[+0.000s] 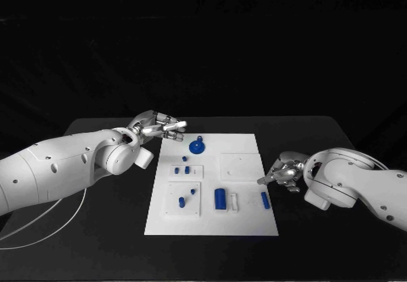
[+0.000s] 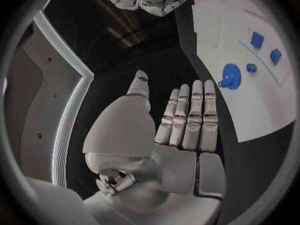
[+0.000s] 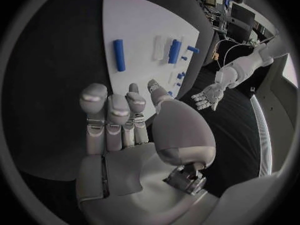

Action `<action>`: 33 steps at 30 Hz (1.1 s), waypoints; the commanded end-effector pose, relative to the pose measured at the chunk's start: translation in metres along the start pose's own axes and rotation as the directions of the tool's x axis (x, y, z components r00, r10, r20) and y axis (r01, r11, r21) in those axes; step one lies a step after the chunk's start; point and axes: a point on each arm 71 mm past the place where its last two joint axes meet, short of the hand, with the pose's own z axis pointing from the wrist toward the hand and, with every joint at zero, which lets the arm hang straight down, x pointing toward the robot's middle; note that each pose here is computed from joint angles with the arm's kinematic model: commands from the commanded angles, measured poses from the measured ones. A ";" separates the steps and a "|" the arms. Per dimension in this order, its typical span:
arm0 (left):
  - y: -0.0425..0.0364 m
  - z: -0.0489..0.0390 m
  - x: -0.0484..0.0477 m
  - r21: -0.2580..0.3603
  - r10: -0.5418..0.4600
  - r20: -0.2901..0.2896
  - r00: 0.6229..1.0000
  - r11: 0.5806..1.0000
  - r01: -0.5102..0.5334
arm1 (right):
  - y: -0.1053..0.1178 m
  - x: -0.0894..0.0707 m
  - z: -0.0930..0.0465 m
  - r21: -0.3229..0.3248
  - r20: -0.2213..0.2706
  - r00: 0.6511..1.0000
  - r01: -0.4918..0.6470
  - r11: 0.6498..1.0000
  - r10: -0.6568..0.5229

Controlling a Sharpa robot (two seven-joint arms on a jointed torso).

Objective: Assemble the parts on the task board

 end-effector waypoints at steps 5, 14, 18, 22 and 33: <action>-0.0015 0.0005 0.0018 0.013 -0.003 -0.008 1.000 1.000 0.003 | -0.016 0.003 -0.003 0.064 -0.079 0.990 0.126 0.990 -0.121; -0.0010 0.0011 0.0033 0.009 -0.004 -0.017 1.000 1.000 0.004 | -0.020 0.016 0.002 0.080 -0.114 0.981 0.164 0.983 -0.154; -0.0009 0.0011 0.0036 0.008 -0.004 -0.019 1.000 1.000 0.004 | -0.020 0.020 0.004 0.083 -0.118 0.977 0.186 0.979 -0.176; -0.0007 0.0010 0.0032 0.008 -0.004 -0.019 1.000 1.000 0.004 | -0.020 0.024 0.006 0.082 -0.117 0.975 0.200 0.976 -0.190; -0.0005 0.0011 0.0032 0.005 -0.004 -0.021 1.000 1.000 0.005 | -0.014 0.033 0.011 0.078 -0.072 0.958 0.282 0.956 -0.277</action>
